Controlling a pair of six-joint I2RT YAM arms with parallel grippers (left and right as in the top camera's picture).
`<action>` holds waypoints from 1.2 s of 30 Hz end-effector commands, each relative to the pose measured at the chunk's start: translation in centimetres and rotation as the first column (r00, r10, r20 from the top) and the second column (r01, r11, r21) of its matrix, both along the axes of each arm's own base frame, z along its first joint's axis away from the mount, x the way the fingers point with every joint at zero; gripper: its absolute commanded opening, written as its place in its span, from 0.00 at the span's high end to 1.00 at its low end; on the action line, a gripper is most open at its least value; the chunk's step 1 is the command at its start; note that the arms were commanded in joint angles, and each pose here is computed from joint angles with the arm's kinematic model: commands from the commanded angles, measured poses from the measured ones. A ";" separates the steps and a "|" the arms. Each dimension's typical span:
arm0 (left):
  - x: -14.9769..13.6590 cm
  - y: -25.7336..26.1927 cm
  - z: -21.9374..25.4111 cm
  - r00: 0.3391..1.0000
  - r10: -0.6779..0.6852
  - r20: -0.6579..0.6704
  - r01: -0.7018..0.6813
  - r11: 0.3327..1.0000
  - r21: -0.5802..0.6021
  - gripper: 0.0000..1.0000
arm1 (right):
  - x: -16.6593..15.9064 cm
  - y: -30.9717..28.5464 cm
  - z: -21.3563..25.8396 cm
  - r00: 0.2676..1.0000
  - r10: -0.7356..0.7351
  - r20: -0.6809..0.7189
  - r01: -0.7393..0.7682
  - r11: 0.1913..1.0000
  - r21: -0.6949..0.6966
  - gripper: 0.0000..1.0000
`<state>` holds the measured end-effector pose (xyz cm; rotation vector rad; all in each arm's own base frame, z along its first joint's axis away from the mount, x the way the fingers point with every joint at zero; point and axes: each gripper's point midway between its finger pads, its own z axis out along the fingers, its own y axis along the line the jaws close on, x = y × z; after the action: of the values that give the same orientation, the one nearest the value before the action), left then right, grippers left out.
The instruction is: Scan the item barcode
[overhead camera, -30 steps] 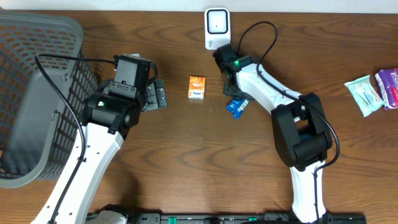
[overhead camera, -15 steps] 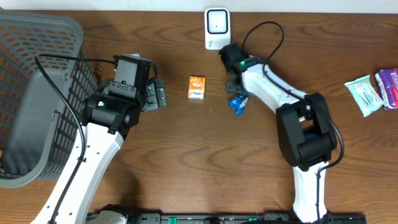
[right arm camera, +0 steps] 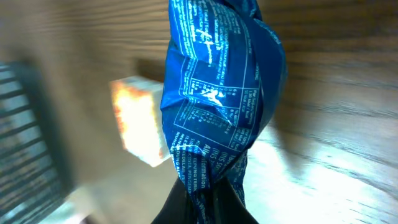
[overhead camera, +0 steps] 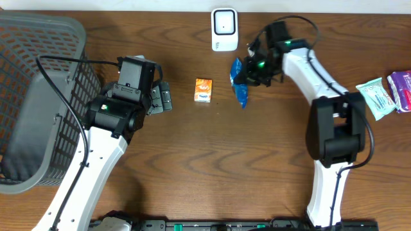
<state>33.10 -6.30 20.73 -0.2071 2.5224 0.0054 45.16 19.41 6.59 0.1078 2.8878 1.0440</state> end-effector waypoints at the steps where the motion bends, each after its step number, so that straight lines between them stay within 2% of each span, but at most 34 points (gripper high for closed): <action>1: 0.1 0.2 0.1 1.000 -0.011 0.000 0.011 1.000 0.016 0.02 | -1.3 1.0 3.1 0.992 0.114 0.045 -0.123 0.935 0.332 0.99; 5: 0.1 0.2 0.1 1.000 -0.011 0.000 0.011 1.000 0.016 0.02 | -2.4 0.0 0.8 0.996 0.094 0.013 -0.091 0.916 0.390 0.99; 11: 0.1 0.2 0.1 1.000 -0.011 0.000 0.011 1.000 0.016 0.02 | -3.5 -3.2 -3.3 0.994 -0.038 -0.100 0.078 0.893 0.442 0.97; 12: 0.1 0.2 0.1 1.000 -0.011 0.000 0.011 1.000 0.016 0.02 | -3.4 -4.2 -3.8 0.993 -0.064 -0.101 0.102 0.898 0.429 0.92; 13: 0.1 0.2 0.1 1.000 -0.011 0.000 0.011 1.000 0.016 0.02 | -3.2 -5.2 -4.4 0.990 -0.093 -0.107 0.128 0.906 0.402 0.83; 16: 0.1 0.2 0.1 1.000 -0.011 0.000 0.011 1.000 0.016 0.02 | -2.6 -8.2 -5.2 0.979 -0.168 -0.116 0.198 0.921 0.336 0.76; 19: 0.1 0.2 0.1 1.000 -0.011 0.000 0.011 1.000 0.016 0.02 | -1.8 -11.0 -4.5 0.965 -0.234 -0.118 0.260 0.915 0.307 0.66; 22: 0.1 0.2 0.1 1.000 -0.011 0.000 0.011 1.000 0.016 0.02 | -1.3 -13.4 -2.9 0.955 -0.282 -0.086 0.295 0.922 0.251 0.51; 23: 0.1 0.2 0.1 1.000 -0.011 0.000 0.011 1.000 0.016 0.02 | -1.1 -13.9 -2.2 0.955 -0.290 -0.065 0.297 0.928 0.226 0.50; 27: 0.1 0.2 0.1 1.000 -0.011 0.000 0.011 1.000 0.016 0.02 | -1.3 -14.6 0.6 0.960 -0.279 0.028 0.274 0.955 0.115 0.49; 31: 0.1 0.2 0.1 1.000 -0.011 0.000 0.011 1.000 0.016 0.02 | -1.9 -12.9 3.0 0.971 -0.202 0.128 0.202 0.979 0.019 0.49; 34: 0.1 0.2 0.1 1.000 -0.011 0.000 0.011 1.000 0.016 0.02 | -2.3 -11.0 3.4 0.977 -0.134 0.168 0.144 0.988 -0.050 0.37; 36: 0.1 0.2 0.1 1.000 -0.011 0.000 0.011 1.000 0.016 0.02 | -2.6 -10.1 2.7 0.980 -0.104 0.168 0.124 0.986 -0.115 0.33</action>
<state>33.10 -6.30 20.73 -0.2071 2.5224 0.0054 42.71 8.58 10.45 0.2636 2.6981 0.9900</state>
